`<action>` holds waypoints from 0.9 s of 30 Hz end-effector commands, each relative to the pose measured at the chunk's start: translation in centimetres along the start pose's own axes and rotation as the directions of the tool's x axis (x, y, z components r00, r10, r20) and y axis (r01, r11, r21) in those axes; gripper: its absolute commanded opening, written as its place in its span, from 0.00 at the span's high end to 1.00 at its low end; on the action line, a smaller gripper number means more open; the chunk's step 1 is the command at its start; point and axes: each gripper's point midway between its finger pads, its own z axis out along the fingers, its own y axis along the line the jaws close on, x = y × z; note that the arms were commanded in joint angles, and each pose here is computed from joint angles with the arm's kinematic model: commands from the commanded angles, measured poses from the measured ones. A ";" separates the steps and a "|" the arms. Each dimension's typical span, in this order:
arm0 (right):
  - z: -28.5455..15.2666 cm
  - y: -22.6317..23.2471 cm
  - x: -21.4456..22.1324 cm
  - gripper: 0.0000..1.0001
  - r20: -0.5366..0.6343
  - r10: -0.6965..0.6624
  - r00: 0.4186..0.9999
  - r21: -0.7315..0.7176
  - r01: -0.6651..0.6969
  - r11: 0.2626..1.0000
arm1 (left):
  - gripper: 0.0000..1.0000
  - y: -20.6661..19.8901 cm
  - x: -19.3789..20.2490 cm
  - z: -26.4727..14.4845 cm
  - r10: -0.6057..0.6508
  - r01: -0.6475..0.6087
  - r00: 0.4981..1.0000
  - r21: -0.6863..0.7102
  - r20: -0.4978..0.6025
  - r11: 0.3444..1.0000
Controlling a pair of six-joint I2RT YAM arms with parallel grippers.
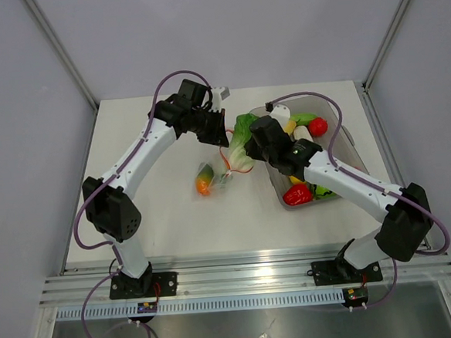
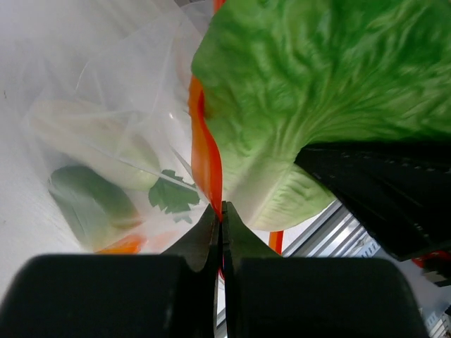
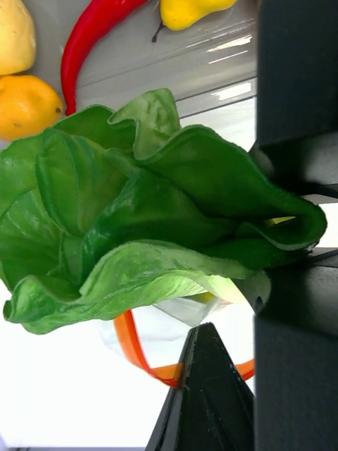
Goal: Place the food in the zip-top bag and seal the zipper
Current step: Place the fake vegetable in the zipper food storage bag.
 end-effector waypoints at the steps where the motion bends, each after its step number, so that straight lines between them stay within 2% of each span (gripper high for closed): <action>1: -0.5 0.9 -1.1 0.96 0.047 0.013 0.999 0.017 -0.014 1.000 | 1.00 -1.9 -2.3 -1.4 0.034 -0.039 0.996 0.059 0.082 0.997; 4: -1.6 3.3 -1.4 0.96 0.053 0.064 0.997 -0.067 -0.060 0.996 | 1.00 -2.2 -2.3 -1.1 0.029 -0.034 0.997 0.068 0.078 0.997; 8: -3.6 4.4 -2.2 0.96 0.102 0.135 0.986 -0.093 -0.125 0.988 | 1.00 -2.8 -2.1 -0.5 0.037 -0.041 0.998 0.074 0.060 0.996; 14: -5.8 2.6 -3.3 0.97 0.222 0.252 0.942 -0.085 -0.238 0.967 | 1.00 -3.1 -2.3 -0.6 0.041 -0.046 0.997 0.071 0.065 0.996; 20: -6.4 1.8 -4.0 0.96 0.274 0.260 0.926 -0.062 -0.252 0.966 | 1.00 -2.7 -2.0 -0.6 0.046 -0.049 0.998 0.053 0.050 0.997; 27: -8.5 1.9 -7.4 0.96 0.365 0.264 0.893 -0.078 -0.253 0.964 | 1.00 -2.7 -1.1 0.0 0.039 -0.041 0.999 0.066 0.027 0.997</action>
